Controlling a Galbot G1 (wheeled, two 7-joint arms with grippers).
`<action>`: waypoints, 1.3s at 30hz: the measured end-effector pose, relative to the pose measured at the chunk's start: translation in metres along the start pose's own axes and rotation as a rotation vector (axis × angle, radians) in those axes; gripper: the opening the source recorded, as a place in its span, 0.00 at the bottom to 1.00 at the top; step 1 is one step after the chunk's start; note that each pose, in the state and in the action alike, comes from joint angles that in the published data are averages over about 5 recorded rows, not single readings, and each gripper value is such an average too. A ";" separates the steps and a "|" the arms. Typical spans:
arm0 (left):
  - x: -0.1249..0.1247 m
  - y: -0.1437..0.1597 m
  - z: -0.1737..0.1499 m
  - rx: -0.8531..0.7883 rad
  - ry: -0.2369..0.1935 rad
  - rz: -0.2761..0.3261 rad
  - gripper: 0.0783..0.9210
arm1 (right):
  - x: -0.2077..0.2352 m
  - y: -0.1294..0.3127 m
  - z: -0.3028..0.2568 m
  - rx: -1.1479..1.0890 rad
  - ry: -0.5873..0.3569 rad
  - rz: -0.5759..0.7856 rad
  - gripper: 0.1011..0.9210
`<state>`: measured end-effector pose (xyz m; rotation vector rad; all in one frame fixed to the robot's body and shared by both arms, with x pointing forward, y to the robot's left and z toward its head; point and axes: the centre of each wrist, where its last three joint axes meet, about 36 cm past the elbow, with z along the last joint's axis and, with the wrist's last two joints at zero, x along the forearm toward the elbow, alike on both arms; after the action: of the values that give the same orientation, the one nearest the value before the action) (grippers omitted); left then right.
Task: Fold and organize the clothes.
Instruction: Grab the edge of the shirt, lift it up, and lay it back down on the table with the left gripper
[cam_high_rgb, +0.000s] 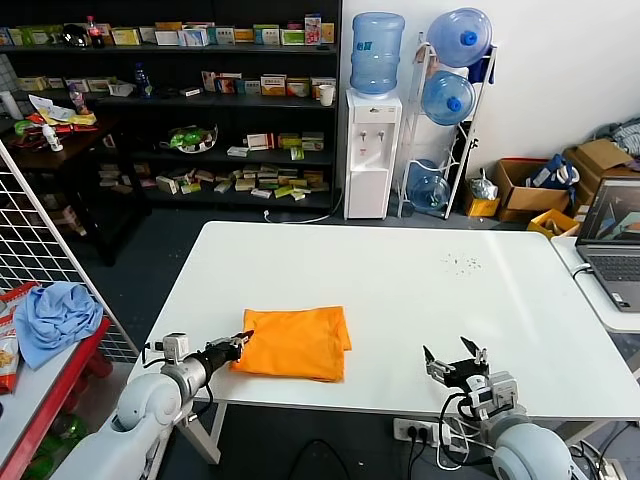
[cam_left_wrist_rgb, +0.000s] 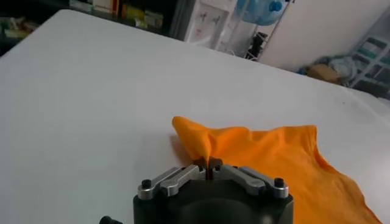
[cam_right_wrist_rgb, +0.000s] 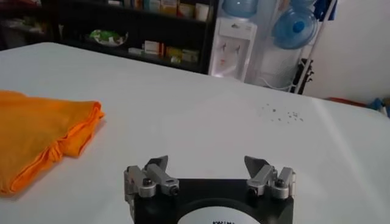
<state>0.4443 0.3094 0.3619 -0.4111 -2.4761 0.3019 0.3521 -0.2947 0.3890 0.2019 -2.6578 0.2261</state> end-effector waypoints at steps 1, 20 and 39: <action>0.002 0.006 -0.002 -0.010 -0.002 -0.021 0.04 | -0.001 0.001 0.000 0.000 -0.002 -0.001 0.88; 0.061 0.135 -0.065 -0.385 -0.031 -0.497 0.04 | -0.026 0.005 -0.009 0.011 -0.029 -0.026 0.88; 0.114 0.184 -0.116 -0.741 -0.004 -0.703 0.04 | -0.032 0.015 -0.001 -0.002 -0.040 -0.028 0.88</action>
<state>0.4673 0.5347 0.4575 0.1969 -2.4775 -0.9094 0.3778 -0.2769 0.3737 0.2457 -2.6930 0.2122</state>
